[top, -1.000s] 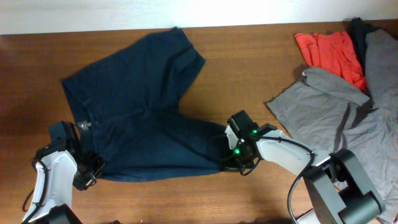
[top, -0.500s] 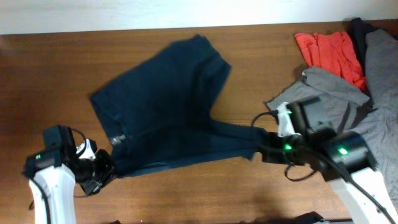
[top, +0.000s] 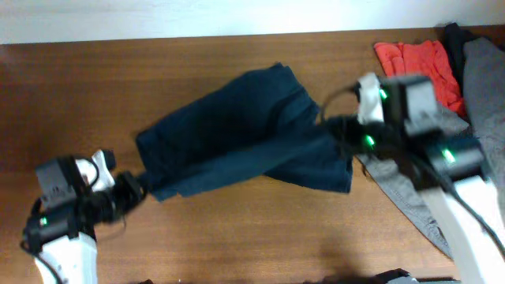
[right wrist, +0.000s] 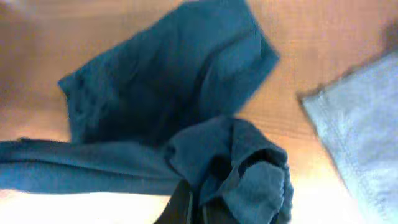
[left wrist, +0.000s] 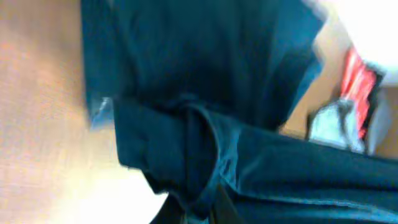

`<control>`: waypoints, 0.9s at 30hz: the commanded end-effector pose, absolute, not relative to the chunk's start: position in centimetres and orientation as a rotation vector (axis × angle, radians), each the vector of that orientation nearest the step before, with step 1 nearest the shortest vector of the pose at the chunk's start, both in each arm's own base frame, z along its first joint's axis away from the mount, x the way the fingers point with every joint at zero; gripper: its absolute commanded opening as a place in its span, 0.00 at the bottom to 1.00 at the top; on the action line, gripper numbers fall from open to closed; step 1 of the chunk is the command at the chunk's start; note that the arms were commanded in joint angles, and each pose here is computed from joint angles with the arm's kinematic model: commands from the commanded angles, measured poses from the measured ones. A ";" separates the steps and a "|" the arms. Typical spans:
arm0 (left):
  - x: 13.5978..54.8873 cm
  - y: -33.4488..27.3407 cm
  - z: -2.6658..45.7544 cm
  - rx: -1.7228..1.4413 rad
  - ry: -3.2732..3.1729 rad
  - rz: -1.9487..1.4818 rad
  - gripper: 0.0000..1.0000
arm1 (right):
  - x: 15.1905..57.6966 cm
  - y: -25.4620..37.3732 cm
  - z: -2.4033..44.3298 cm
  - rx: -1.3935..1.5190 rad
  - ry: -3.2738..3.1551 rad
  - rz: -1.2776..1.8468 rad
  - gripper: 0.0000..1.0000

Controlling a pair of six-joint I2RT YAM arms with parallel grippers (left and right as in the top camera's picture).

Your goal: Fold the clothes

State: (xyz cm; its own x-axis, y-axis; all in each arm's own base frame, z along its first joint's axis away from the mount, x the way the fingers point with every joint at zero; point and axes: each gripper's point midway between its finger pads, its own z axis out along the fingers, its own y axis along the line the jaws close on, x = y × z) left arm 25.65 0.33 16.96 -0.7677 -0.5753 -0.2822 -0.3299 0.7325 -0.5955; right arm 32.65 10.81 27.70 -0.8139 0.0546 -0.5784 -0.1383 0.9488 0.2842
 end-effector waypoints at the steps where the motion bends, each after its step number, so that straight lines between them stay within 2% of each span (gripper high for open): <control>1: 29.8 6.2 15.5 -0.837 2.389 -0.468 0.00 | 39.8 5.4 27.3 0.024 2.386 0.029 0.04; 3: 31.7 7.0 15.2 -0.833 2.351 -0.465 0.00 | 42.7 5.9 26.0 0.010 2.362 0.025 0.04; 5: 34.2 8.1 13.9 -0.852 2.318 -0.474 0.02 | 46.7 6.6 23.0 0.010 2.347 0.025 0.09; 7: 35.3 8.4 12.6 -0.871 2.319 -0.484 0.13 | 48.8 7.0 21.0 0.010 2.343 0.027 0.15; 8: 36.2 8.5 11.3 -0.869 2.333 -0.488 0.25 | 50.9 7.3 18.6 0.010 2.340 0.028 0.26; 9: 36.9 8.7 9.9 -0.871 2.345 -0.491 0.39 | 52.0 7.6 16.8 0.010 2.344 0.027 0.63; 10: 37.7 9.0 8.6 -0.874 2.350 -0.493 0.57 | 52.9 7.7 14.4 0.009 2.366 0.022 0.83; 11: 38.0 9.1 8.1 -0.875 2.351 -0.494 0.65 | 53.0 7.6 13.3 0.009 2.386 0.017 0.86; 12: 38.3 9.1 7.6 -0.875 2.353 -0.500 0.77 | 52.8 7.5 12.1 0.009 2.417 0.015 0.98; 13: 38.5 9.2 7.1 -0.876 2.356 -0.501 0.96 | 52.3 7.3 11.4 0.008 2.450 0.008 0.99; 14: 38.5 9.3 7.0 -0.876 2.357 -0.496 0.99 | 52.0 7.2 11.2 0.008 2.467 0.001 0.99; 17: 39.0 9.4 7.5 -0.850 2.336 -0.497 0.99 | 50.5 7.6 12.4 -0.010 2.498 0.037 0.99; 22: 39.1 6.7 8.5 -0.785 2.343 -0.698 0.99 | 47.0 11.5 15.2 -0.165 2.536 0.340 0.98; 24: 37.9 5.4 7.7 -0.796 2.412 -0.731 0.99 | 45.6 14.1 15.1 -0.229 2.559 0.549 0.83; 26: 36.9 4.5 7.1 -0.749 2.475 -0.729 0.99 | 45.0 15.1 14.8 -0.272 2.570 0.616 0.63; 27: 36.3 4.0 6.8 -0.731 2.509 -0.732 0.99 | 44.6 16.0 14.6 -0.321 2.568 0.658 0.47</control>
